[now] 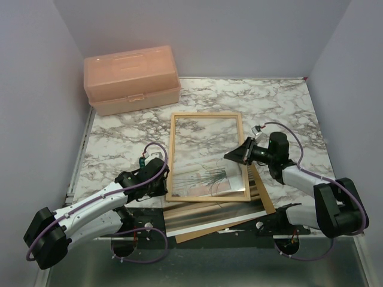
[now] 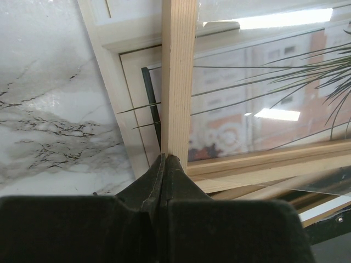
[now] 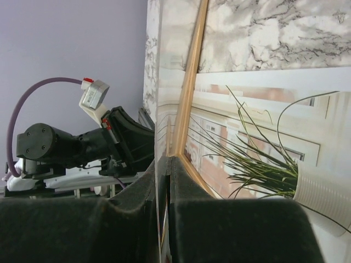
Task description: Put the photo into the frame
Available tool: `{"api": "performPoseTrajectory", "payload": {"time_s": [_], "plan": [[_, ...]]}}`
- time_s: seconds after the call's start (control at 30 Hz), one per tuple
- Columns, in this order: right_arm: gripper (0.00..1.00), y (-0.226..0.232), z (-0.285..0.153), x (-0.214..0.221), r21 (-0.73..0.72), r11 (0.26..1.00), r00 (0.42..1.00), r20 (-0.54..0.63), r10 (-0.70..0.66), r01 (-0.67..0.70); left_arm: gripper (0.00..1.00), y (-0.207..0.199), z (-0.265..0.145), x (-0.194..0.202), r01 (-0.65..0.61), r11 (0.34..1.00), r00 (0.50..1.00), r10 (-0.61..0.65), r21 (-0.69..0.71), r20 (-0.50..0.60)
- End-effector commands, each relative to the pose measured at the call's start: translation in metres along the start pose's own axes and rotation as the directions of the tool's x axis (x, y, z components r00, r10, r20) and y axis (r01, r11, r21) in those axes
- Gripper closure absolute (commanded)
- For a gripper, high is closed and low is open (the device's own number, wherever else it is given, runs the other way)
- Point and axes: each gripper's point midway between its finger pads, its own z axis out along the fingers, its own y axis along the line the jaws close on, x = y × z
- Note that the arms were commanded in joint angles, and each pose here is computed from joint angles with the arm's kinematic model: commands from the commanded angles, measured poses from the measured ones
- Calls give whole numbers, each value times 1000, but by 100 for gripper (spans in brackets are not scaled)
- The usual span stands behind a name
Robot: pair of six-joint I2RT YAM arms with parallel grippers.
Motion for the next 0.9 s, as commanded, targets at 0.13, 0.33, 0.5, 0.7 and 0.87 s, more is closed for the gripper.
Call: {"api": "performPoseTrajectory", "payload": {"time_s": [0.13,0.33,0.5,0.7,0.87], "plan": [[91,10,5,0,-44,997,997,-37,-68,66,100,17,1,8,-34,997,999,33,-74,-27],[91,27,3,-12,-41,990,990,-45,-135,134,100,16,1,8,-35,997,999,33,-74,-26],[91,31,3,-12,-47,989,989,-42,-139,137,100,16,1,8,-36,997,999,34,-74,-25],[91,26,5,-7,-58,993,993,-53,-108,105,100,16,1,8,-36,997,999,35,-74,-26],[91,33,3,-8,-72,991,991,-51,-121,117,100,16,1,8,-38,996,999,36,-76,-25]]}}
